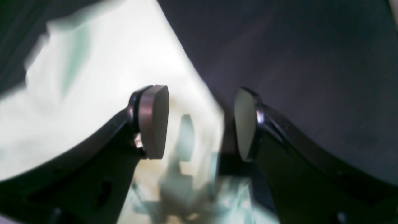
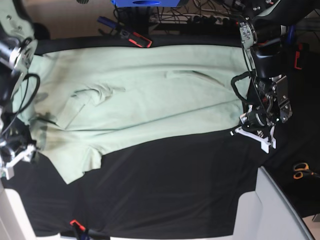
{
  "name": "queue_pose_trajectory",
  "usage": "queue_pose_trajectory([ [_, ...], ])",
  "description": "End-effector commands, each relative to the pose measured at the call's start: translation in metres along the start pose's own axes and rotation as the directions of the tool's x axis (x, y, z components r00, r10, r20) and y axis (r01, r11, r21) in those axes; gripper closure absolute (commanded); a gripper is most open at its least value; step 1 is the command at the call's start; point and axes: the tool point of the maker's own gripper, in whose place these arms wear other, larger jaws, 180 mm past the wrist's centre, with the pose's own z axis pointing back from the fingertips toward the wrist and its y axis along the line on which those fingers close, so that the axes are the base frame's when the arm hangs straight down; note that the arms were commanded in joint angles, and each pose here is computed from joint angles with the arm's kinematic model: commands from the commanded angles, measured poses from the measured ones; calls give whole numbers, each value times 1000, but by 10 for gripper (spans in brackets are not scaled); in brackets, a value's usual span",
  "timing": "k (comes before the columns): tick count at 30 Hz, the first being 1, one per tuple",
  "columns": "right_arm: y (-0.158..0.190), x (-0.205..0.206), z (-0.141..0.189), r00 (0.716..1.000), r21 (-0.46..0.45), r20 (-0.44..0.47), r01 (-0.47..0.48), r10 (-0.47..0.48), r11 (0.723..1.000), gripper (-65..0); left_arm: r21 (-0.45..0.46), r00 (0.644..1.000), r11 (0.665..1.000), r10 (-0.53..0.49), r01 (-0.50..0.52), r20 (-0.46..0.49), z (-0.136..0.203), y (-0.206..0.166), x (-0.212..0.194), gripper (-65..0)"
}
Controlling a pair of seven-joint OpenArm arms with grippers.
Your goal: Fold the T-shirt properly
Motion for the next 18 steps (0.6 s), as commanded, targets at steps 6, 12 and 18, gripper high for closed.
queue_pose_trajectory([
  [6,-9,45,-13,993,39,59,99,-101,994,-470,4,1000,1000,-14,14,-25,4,1,-6,0],
  [12,14,15,-31,996,70,-29,84,-83,994,-483,10,999,1000,-15,15,-36,4,5,-13,0],
  [18,9,-8,-35,993,2,-46,112,-112,994,-483,12,999,1000,-16,16,-37,5,6,-13,0],
])
